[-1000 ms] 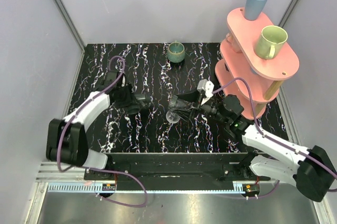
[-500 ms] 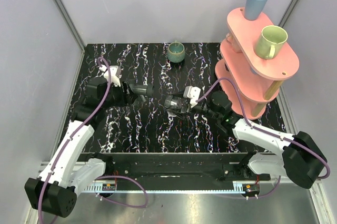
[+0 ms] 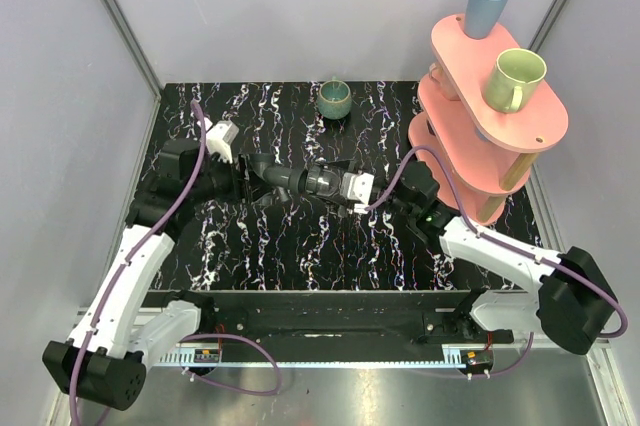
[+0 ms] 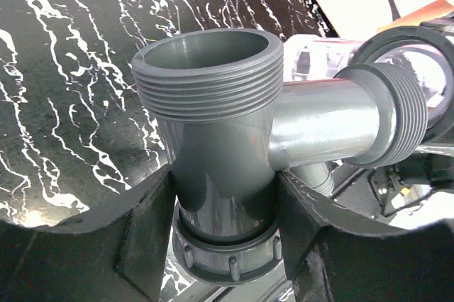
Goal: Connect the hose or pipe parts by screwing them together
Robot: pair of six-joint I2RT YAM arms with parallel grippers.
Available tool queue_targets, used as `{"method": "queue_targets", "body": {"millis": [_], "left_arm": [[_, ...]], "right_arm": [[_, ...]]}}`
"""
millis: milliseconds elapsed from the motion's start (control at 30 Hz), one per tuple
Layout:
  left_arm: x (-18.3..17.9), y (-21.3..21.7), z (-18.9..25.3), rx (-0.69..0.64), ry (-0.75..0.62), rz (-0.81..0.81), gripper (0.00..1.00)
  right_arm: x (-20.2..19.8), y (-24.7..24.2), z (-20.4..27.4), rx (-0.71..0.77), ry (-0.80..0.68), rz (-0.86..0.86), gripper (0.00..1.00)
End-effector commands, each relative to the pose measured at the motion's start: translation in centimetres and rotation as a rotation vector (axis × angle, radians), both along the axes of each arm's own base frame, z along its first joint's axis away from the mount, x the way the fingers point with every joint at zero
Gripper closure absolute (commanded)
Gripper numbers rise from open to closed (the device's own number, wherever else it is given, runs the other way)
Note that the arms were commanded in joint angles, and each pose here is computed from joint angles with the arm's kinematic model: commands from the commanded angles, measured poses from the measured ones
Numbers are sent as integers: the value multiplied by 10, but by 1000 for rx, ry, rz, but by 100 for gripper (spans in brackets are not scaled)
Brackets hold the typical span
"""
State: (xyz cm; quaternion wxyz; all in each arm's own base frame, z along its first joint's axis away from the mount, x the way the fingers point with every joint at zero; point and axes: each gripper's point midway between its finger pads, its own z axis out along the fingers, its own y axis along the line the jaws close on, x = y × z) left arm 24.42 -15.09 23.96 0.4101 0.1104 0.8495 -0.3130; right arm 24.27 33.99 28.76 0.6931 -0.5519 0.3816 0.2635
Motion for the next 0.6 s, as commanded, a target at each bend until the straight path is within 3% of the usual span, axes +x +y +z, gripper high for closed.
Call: {"method": "queue_targets", "body": {"millis": [0, 200, 567], "left_arm": [[-6, -10, 28, -86, 25, -12, 100], [-5, -7, 24, -49, 116, 14, 100], [3, 7, 16, 41, 52, 48, 100]], "right_arm": [[-3, 10, 25, -33, -175, 49, 68], [-5, 13, 19, -92, -208, 34, 69], [-1, 23, 14, -148, -220, 17, 69]]}}
